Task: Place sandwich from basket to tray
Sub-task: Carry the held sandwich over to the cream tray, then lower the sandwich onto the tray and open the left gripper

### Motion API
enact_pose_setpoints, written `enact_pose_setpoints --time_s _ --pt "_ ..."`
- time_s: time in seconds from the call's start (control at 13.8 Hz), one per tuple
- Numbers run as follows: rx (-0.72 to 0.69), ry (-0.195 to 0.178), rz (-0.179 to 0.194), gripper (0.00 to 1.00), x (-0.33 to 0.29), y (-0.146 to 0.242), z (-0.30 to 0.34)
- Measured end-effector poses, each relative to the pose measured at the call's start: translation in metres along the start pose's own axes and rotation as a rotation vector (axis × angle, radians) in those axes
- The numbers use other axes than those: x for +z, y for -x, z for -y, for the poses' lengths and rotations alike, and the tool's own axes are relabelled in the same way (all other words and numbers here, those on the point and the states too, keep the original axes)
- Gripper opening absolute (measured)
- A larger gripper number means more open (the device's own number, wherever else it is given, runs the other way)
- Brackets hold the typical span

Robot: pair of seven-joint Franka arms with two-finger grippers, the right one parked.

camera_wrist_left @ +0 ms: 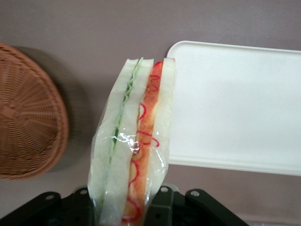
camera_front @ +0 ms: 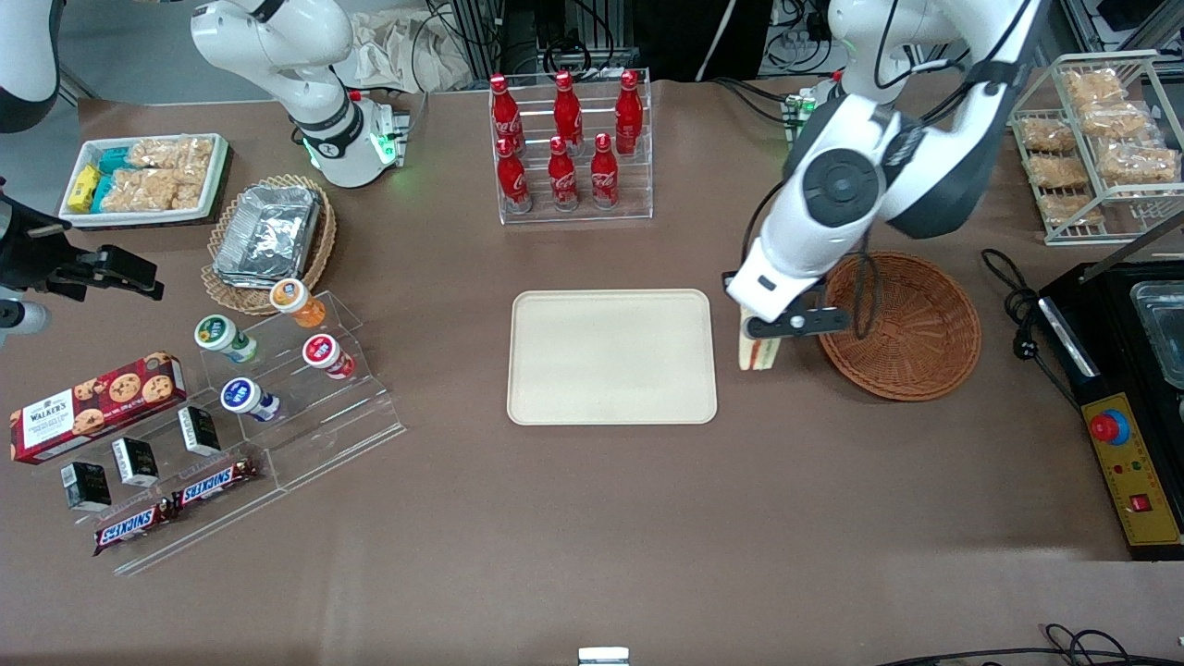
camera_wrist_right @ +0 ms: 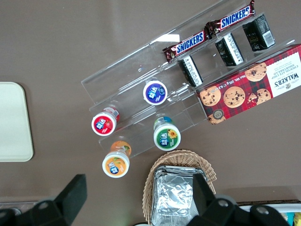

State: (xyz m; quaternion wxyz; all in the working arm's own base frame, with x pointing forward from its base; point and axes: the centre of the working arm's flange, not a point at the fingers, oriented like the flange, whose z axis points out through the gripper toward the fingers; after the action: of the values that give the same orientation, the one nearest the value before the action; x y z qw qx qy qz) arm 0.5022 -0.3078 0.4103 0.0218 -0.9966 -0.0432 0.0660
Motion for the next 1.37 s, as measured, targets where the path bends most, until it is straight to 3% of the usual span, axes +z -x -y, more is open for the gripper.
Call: enact_pose_setpoints --time_s 0.22,0.58,0.94,1.37 --pt "0.003 0.007 -0.031 0.37 0.042 0.001 -0.036" --pt "0.029 0.047 -0.035 0.36 0.113 -0.002 -0.051" --pt "0.017 0.006 -0.019 0.36 0.16 -0.004 -0.052" --pt "0.036 0.001 0.001 0.38 0.181 0.005 -0.065"
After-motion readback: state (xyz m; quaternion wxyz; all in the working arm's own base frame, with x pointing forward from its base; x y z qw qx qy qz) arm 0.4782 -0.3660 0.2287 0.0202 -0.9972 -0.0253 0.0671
